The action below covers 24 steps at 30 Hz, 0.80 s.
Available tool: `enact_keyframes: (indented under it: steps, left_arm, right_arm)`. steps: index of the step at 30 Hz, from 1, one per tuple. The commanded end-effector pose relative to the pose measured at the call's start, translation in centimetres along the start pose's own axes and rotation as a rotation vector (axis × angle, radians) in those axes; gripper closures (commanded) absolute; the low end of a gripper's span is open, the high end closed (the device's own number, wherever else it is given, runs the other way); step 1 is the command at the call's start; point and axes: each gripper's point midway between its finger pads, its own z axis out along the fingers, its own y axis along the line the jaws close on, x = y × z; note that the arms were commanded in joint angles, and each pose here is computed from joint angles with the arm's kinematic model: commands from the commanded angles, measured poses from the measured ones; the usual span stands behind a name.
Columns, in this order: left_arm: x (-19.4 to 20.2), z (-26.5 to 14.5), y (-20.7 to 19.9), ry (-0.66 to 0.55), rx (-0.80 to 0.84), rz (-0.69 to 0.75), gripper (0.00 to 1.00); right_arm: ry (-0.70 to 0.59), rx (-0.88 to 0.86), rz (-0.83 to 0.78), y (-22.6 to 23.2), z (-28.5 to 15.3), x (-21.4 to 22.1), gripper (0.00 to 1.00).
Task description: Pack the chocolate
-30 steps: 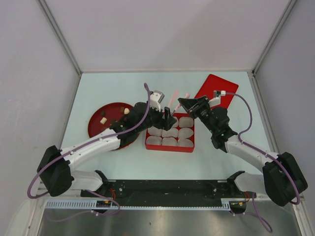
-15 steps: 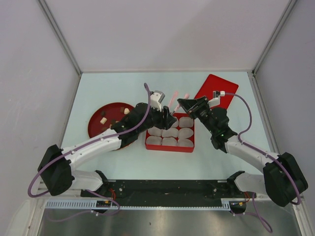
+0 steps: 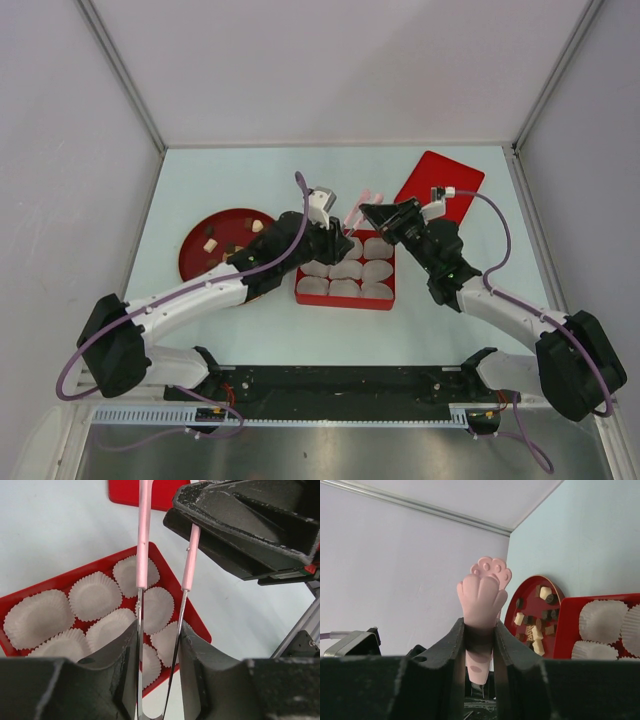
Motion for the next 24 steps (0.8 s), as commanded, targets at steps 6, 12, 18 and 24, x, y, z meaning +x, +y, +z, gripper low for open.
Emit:
enact_keyframes:
  steps: [6, 12, 18, 24]
  left_arm:
    - [-1.5, -1.1, 1.7, -0.034, -0.106, 0.026, 0.67]
    - [-1.1, -2.3, 4.2, 0.000, -0.189, 0.030, 0.67]
    - [-0.3, -4.4, 7.8, 0.060, -0.255, -0.018, 0.67]
    - [0.3, -7.8, 11.3, 0.099, -0.361, -0.031, 0.75]
  right_arm:
    - [0.010, 0.048, -0.075, -0.4, -1.1, 0.2, 0.34]
    - [0.055, 0.178, -0.232, -3.0, -3.7, 0.3, 0.18]
    - [0.031, 0.290, -0.392, -4.9, -7.6, -3.1, 0.12]
    - [-0.008, 0.512, -0.547, -8.3, -12.4, -7.0, 0.07]
